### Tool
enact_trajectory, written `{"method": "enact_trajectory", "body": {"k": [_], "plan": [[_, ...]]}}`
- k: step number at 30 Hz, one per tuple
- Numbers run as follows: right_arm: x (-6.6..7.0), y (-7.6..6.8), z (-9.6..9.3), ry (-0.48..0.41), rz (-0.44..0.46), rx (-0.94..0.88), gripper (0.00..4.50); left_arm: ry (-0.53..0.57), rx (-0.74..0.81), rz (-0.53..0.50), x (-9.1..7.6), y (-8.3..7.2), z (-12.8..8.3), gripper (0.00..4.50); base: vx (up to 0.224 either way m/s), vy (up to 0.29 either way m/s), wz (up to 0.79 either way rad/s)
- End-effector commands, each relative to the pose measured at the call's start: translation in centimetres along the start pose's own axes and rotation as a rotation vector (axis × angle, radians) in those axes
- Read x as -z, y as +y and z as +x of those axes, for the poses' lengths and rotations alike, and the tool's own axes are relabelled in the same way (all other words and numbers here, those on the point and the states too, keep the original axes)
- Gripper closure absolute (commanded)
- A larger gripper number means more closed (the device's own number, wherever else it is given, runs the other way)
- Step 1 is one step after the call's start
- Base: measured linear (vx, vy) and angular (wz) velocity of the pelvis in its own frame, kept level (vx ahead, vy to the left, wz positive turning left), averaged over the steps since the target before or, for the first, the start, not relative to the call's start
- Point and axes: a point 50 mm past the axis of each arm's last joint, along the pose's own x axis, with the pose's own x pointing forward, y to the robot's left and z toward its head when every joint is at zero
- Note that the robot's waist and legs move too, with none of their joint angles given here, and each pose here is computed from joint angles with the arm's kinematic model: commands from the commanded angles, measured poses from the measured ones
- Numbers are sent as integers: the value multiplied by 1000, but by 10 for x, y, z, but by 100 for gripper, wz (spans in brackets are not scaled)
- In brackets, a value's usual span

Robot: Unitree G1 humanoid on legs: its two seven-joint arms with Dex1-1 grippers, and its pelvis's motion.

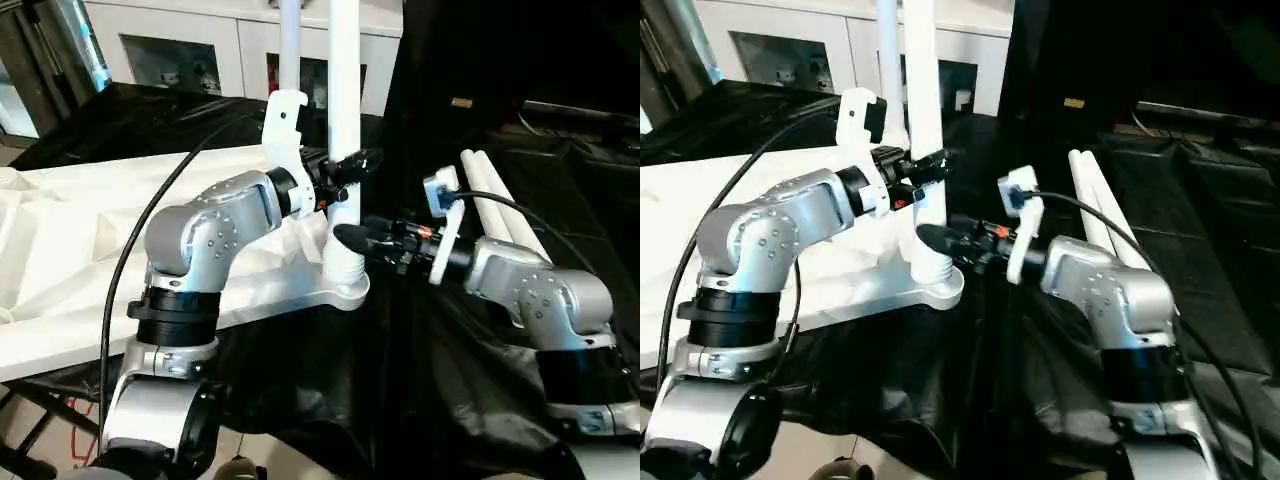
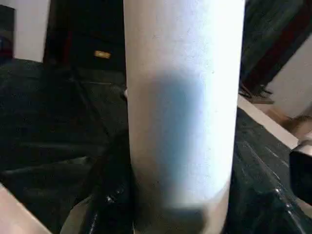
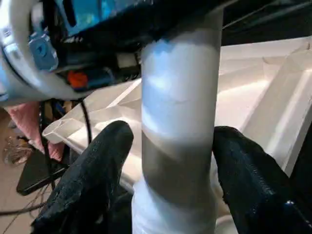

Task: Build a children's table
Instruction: Pick table leg

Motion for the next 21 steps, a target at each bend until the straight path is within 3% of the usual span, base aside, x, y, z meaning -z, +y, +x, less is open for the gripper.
{"method": "enact_trajectory", "body": {"k": [1,18,21], "plan": [[-5,-2,0,-9,-13,28,157,-13,-2,30,-8,-6,1,257,0,0,0],[0,-5,0,40,-15,38,157,-4,54,37,-5,-13,0,257,0,0,0],[2,0,-3,77,-14,-57,157,-7,229,50,-7,-20,-5,257,0,0,0]]}}
